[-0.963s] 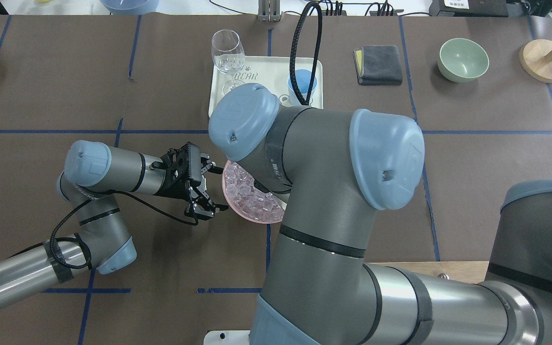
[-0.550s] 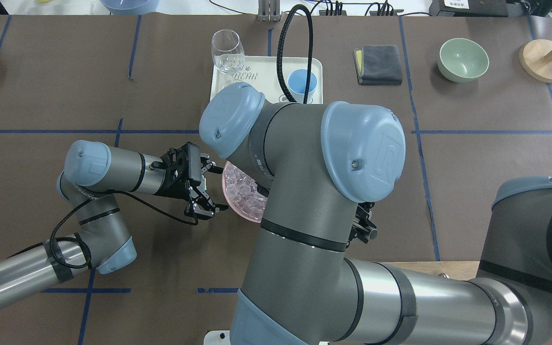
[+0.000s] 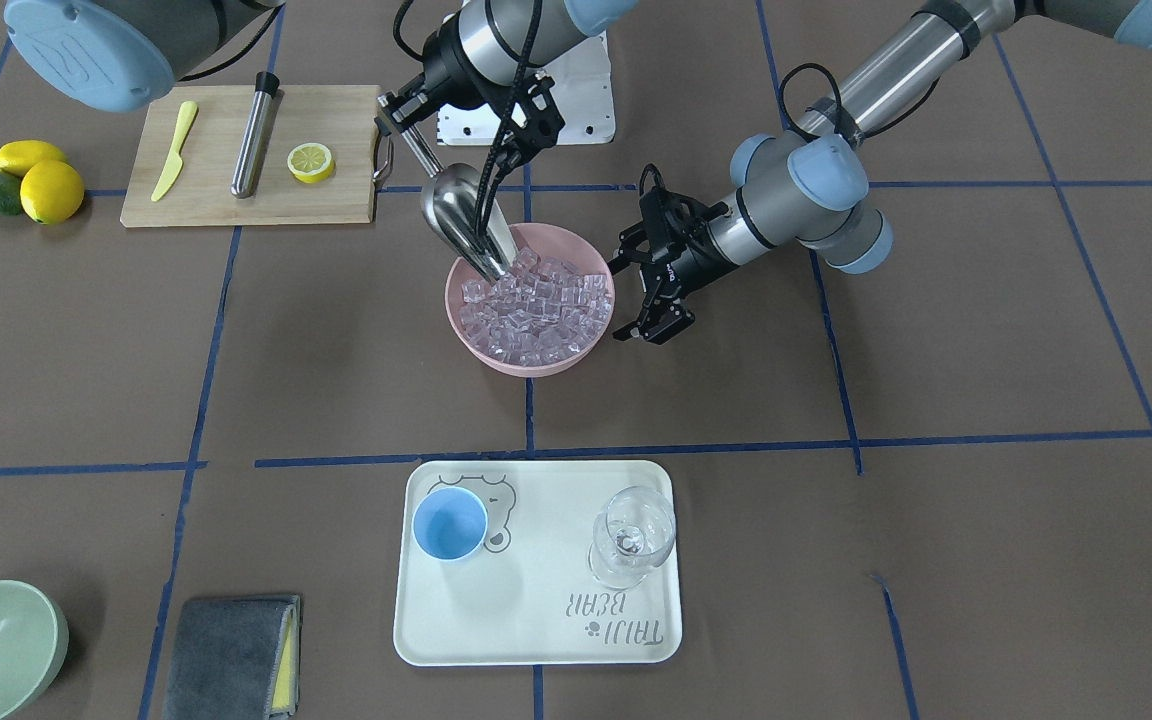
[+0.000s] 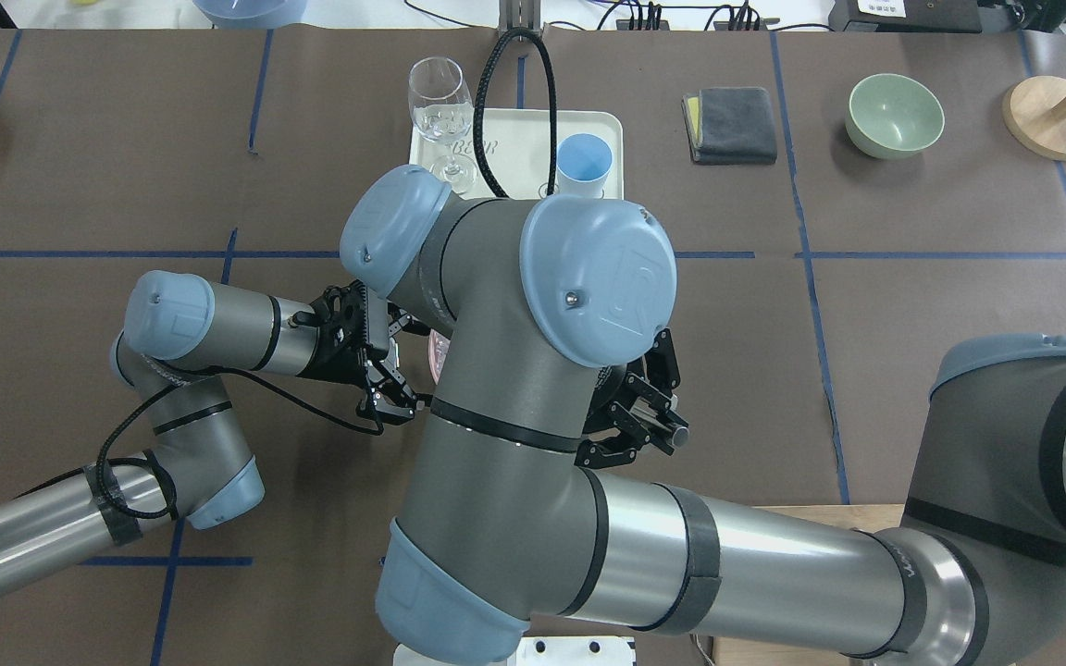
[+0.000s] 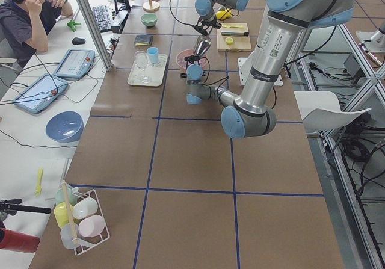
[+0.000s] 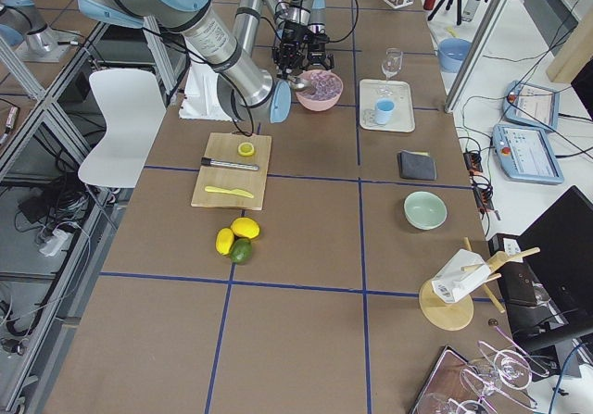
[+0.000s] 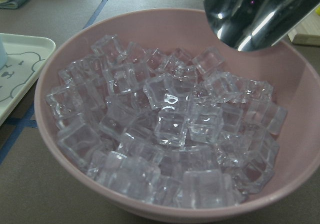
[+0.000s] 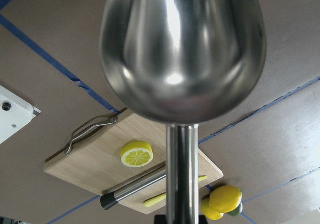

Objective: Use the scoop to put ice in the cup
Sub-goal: 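Dip the scoop into the ice cubes in the pink bowl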

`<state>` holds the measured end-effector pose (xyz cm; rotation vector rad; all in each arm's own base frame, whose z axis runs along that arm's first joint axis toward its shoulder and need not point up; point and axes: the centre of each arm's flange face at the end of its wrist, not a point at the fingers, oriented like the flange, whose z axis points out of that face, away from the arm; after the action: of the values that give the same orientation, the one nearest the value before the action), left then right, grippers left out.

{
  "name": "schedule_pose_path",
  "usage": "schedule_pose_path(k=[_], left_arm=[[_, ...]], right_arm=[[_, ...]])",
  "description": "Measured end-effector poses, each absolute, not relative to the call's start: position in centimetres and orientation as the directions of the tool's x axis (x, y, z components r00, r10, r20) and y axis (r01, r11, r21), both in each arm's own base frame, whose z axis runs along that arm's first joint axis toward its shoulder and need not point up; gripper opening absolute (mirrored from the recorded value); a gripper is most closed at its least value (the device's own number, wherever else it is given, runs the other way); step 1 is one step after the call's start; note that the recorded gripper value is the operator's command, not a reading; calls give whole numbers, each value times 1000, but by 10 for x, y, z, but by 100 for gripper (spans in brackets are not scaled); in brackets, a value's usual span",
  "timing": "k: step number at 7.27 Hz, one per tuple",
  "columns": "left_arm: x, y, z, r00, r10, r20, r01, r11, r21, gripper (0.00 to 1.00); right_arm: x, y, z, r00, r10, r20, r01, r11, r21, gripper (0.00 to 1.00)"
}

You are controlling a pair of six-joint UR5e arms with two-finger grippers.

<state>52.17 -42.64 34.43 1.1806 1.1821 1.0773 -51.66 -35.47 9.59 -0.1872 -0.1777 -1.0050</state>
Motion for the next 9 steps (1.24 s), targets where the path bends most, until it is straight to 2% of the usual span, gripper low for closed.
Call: schedule_pose_path(k=[9], left_arm=[[521, -426, 345, 90, 992, -91, 2, 91, 996, 100]], right_arm=[[-583, -387, 153, 503, -826, 252, 840, 537, 81, 0]])
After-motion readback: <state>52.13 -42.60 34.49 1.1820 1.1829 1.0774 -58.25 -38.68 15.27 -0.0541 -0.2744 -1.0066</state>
